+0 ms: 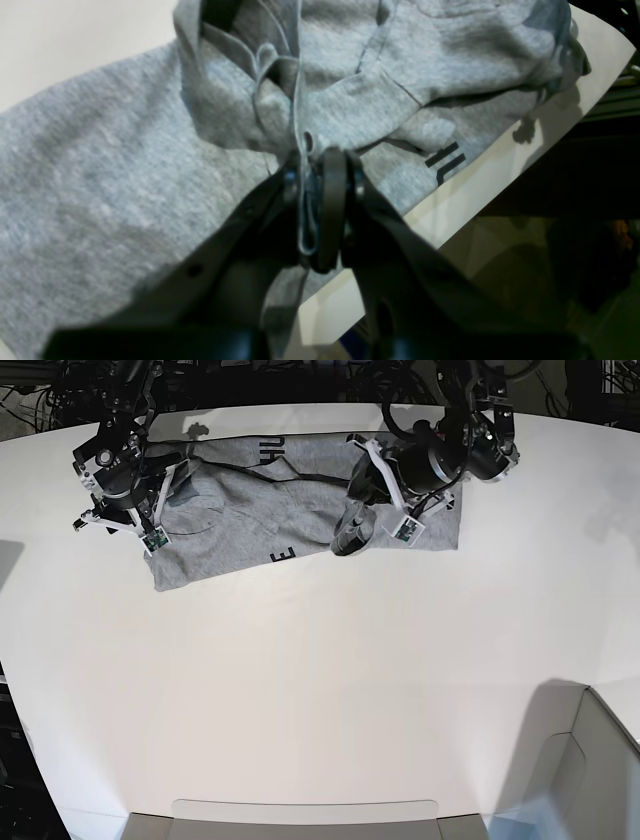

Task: Fold the T-shirt properly
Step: 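Grasp the shirt's sleeve end with the left gripper and fold it toward the right gripper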

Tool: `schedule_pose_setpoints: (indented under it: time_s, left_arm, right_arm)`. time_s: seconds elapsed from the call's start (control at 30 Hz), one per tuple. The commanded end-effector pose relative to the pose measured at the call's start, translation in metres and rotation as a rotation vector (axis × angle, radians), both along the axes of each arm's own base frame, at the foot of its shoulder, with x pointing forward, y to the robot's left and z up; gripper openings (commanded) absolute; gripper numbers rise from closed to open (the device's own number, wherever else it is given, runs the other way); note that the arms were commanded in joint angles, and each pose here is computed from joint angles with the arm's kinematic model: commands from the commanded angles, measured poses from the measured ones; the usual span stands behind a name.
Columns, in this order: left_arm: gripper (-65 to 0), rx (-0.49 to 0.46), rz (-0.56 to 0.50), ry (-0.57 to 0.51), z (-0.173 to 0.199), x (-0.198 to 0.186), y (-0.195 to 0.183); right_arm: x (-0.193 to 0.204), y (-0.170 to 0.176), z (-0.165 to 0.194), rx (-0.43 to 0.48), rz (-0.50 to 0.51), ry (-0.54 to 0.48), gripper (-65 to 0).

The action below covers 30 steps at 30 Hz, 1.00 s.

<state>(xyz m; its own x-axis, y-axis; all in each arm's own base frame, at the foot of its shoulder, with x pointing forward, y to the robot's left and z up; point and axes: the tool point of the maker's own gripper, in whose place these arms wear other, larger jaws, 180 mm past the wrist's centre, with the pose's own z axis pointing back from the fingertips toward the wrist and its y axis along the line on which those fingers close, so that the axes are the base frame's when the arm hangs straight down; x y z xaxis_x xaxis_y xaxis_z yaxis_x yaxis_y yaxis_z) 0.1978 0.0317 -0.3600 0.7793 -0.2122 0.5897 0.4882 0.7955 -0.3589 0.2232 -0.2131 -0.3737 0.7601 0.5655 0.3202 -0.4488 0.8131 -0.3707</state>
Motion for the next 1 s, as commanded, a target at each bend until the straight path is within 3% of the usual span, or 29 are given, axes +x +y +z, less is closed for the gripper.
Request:
schedule_pose_setpoints:
  time_s: [0.0, 0.17, 0.3, 0.37, 0.5, 0.7, 0.77, 0.97]
  left_arm:
    - [-65.0, -0.040, 0.000, -0.040, 0.011, 0.006, -0.007]
    - [-65.0, -0.039, 0.001, -0.036, 0.010, 0.006, -0.007]
    - [-46.4, -0.041, 0.003, -0.039, 0.011, 0.006, -0.007]
    - [-42.9, -0.048, -0.001, -0.039, 0.012, 0.005, -0.009]
    - [-46.2, -0.163, -0.010, -0.050, 0.026, 0.005, -0.023]
    - [-61.0, -0.363, 0.050, -0.105, 0.060, 0.016, 0.000]
    - [-65.0, -0.346, 0.112, -0.118, 0.061, 0.022, 0.024]
    - [-65.0, -0.244, 0.204, -0.086, 0.040, 0.022, 0.069]
  right_arm:
    - [0.005, 0.000, 0.007, -0.007, 0.016, -0.022, -41.8]
    - [0.005, 0.000, 0.007, -0.008, 0.016, -0.022, -41.8]
    - [0.005, 0.000, 0.007, -0.008, 0.016, -0.022, -41.8]
    - [0.005, 0.000, 0.007, -0.005, 0.016, -0.023, -41.8]
    - [0.005, 0.000, 0.007, -0.004, 0.017, -0.023, -41.8]
    - [0.007, 0.000, 0.008, -0.002, 0.016, -0.031, -41.8]
    - [0.008, 0.001, 0.009, 0.001, 0.017, -0.036, -41.8]
    - [0.027, 0.018, 0.033, 0.166, -0.020, -0.158, -41.8]
